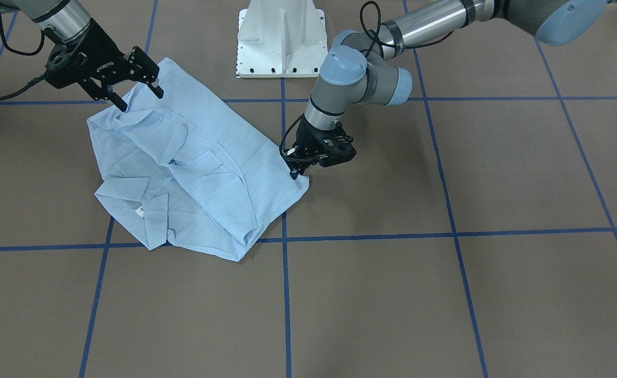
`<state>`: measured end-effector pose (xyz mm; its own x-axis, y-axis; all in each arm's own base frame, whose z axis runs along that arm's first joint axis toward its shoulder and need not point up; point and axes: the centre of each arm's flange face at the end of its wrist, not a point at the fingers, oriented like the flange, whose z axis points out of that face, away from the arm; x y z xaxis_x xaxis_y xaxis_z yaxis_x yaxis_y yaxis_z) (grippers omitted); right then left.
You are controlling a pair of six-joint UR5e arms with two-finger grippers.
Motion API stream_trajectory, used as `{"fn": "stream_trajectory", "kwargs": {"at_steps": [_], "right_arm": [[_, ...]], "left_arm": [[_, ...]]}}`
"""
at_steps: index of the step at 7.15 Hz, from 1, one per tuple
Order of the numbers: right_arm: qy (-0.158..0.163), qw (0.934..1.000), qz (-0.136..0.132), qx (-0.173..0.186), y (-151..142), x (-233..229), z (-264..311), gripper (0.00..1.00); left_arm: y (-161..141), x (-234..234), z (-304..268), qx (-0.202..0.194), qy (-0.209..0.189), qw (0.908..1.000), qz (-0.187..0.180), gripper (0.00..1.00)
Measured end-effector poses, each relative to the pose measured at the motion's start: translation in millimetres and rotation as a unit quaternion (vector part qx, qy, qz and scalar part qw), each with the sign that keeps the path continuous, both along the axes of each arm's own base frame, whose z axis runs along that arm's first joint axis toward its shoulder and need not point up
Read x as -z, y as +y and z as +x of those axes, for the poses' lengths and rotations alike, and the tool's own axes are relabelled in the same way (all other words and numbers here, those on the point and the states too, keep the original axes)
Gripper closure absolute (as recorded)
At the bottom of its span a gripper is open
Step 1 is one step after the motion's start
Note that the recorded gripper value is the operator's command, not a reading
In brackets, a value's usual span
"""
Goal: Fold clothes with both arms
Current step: 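Grasp the edge with the left gripper and pull it away from the robot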
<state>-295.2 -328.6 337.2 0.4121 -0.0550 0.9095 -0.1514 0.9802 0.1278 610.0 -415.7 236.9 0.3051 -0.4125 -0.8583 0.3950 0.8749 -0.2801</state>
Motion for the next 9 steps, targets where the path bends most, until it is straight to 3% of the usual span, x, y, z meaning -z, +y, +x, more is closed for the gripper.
{"fn": "stream_trajectory", "kwargs": {"at_steps": [2, 5, 7, 9], "right_arm": [[0.001, 1.0000, -0.002, -0.005, -7.2, -2.5, 0.2, 0.00], [-0.004, 0.9999, 0.002, -0.015, -22.8, 2.6, -8.1, 0.00], [0.000, 0.9998, 0.002, -0.022, -27.8, -0.1, -7.8, 0.00], [0.003, 0.9997, 0.000, -0.026, -31.1, -3.6, -7.4, 0.00]], "left_arm": [[-26.3, 1.5, -19.8, 0.019, 0.000, 0.9998, 0.003, 1.00], [-141.3, -11.2, -100.4, 0.066, -0.056, 0.9938, 0.070, 1.00], [-228.2, -11.7, -94.2, 0.089, -0.084, 0.9861, 0.112, 1.00], [-271.6, -18.1, -80.3, 0.126, -0.096, 0.9751, 0.156, 1.00]]}}
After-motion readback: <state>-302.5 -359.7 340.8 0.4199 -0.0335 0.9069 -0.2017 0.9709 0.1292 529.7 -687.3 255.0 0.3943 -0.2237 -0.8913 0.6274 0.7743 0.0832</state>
